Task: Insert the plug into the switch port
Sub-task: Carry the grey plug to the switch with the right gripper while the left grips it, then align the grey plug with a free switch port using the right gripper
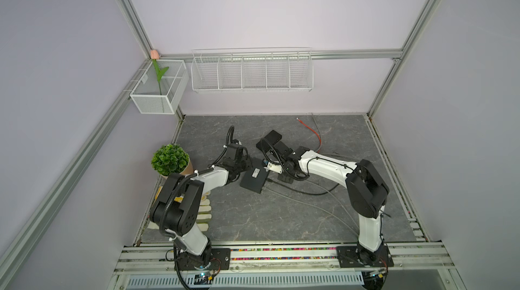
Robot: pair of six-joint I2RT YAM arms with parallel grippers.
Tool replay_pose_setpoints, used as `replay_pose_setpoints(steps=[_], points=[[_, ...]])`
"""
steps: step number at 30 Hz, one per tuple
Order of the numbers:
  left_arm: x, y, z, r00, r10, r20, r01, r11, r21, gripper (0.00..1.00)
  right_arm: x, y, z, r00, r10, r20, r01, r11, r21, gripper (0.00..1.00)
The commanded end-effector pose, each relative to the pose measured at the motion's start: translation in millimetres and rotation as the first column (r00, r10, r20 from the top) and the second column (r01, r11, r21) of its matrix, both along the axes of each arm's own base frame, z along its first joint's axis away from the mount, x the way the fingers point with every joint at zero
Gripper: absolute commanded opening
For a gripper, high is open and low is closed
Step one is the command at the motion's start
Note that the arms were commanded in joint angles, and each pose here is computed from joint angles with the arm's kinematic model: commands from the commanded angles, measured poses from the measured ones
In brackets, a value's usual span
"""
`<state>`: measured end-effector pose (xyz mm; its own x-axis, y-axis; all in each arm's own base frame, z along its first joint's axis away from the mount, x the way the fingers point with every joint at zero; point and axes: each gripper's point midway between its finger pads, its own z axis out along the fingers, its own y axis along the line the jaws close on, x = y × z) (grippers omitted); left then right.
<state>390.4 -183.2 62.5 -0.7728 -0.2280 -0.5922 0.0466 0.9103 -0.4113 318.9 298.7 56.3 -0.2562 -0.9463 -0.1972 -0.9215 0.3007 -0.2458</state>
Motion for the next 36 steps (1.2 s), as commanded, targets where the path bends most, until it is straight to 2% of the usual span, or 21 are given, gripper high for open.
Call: replay_pose_setpoints(steps=[1,14,36], points=[[9,-6,2,1.0,-0.031,-0.001,0.031,1.0,0.005,0.47,-6,10,-12,0.999,0.012,-0.049,-0.01,0.999,0.031,0.06],[9,-19,-12,0.996,-0.082,-0.028,0.081,0.996,-0.037,0.38,7,15,-32,0.999,-0.017,-0.041,0.017,1.0,0.016,0.07],[-1,-20,-20,0.996,-0.083,-0.034,0.081,0.995,-0.066,0.34,27,23,-28,0.997,-0.074,0.028,0.073,0.997,0.038,0.07]])
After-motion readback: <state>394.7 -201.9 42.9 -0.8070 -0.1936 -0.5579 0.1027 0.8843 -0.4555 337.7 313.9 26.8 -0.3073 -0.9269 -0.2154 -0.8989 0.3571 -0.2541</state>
